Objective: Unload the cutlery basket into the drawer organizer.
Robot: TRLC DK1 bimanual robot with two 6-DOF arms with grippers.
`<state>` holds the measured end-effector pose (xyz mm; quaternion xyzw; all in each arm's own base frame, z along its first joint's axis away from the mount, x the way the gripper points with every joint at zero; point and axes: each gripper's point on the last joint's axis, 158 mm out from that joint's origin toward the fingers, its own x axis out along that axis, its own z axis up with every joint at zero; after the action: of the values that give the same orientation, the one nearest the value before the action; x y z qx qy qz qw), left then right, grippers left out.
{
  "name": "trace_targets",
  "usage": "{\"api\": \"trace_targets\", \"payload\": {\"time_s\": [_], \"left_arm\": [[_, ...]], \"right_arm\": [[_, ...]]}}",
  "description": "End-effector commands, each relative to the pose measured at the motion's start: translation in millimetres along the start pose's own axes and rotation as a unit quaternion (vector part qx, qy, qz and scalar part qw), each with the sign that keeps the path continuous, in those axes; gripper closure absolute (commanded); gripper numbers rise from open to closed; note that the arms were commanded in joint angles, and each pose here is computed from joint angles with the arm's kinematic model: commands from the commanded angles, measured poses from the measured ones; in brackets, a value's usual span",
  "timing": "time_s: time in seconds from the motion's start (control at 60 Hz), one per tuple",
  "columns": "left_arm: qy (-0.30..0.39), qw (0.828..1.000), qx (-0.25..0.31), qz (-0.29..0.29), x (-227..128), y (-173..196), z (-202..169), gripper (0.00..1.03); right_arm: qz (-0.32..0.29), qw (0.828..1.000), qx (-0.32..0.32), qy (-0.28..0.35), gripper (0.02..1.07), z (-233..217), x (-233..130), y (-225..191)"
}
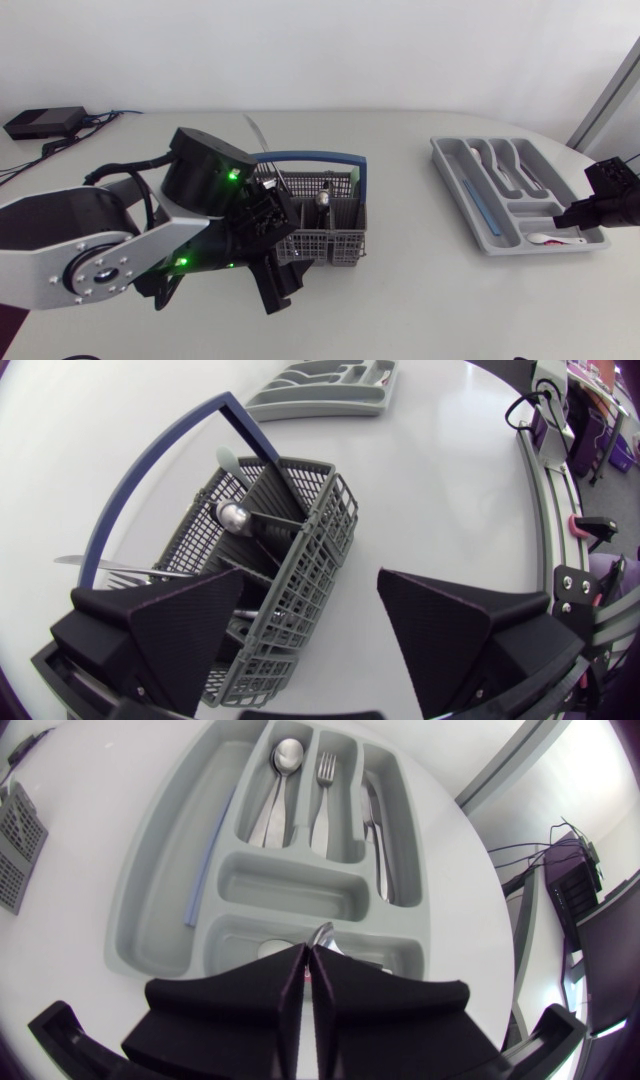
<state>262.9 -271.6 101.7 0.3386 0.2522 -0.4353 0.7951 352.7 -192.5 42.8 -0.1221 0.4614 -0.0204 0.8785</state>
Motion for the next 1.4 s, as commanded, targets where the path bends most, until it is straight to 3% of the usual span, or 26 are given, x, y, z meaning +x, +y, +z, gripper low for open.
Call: {"api": "trace_targets", "payload": {"time_s": [0.0, 0.25, 0.533, 0.717, 0.967, 1.383], "left_arm": [[-0.007, 1.000, -0.001, 0.001, 2, 2, 11, 0.10], [-0.004, 1.000, -0.002, 0.000, 4, 2, 10, 0.10], [-0.005, 1.000, -0.002, 0.000, 4, 2, 10, 0.10], [-0.005, 1.000, -0.003, 0.000, 4, 2, 9, 0.10], [-0.023, 0.999, -0.025, 0.008, 8, 7, 21, 0.10], [-0.056, 0.993, -0.092, 0.052, 41, 48, 29, 0.12]], "right_arm": [[0.009, 0.999, -0.008, 0.030, 0.98, -25, 17, 10], [0.009, 0.998, -0.026, 0.057, 0.96, -46, 38, 26], [0.007, 0.997, -0.038, 0.067, 0.56, -50, 40, 34], [-0.016, 0.999, -0.044, 0.023, 0.38, -22, 5, 25], [0.018, 0.998, -0.041, -0.036, 0.37, 5, -46, 58], [0.091, 0.992, -0.054, -0.066, 0.37, 9, -61, 149]]}}
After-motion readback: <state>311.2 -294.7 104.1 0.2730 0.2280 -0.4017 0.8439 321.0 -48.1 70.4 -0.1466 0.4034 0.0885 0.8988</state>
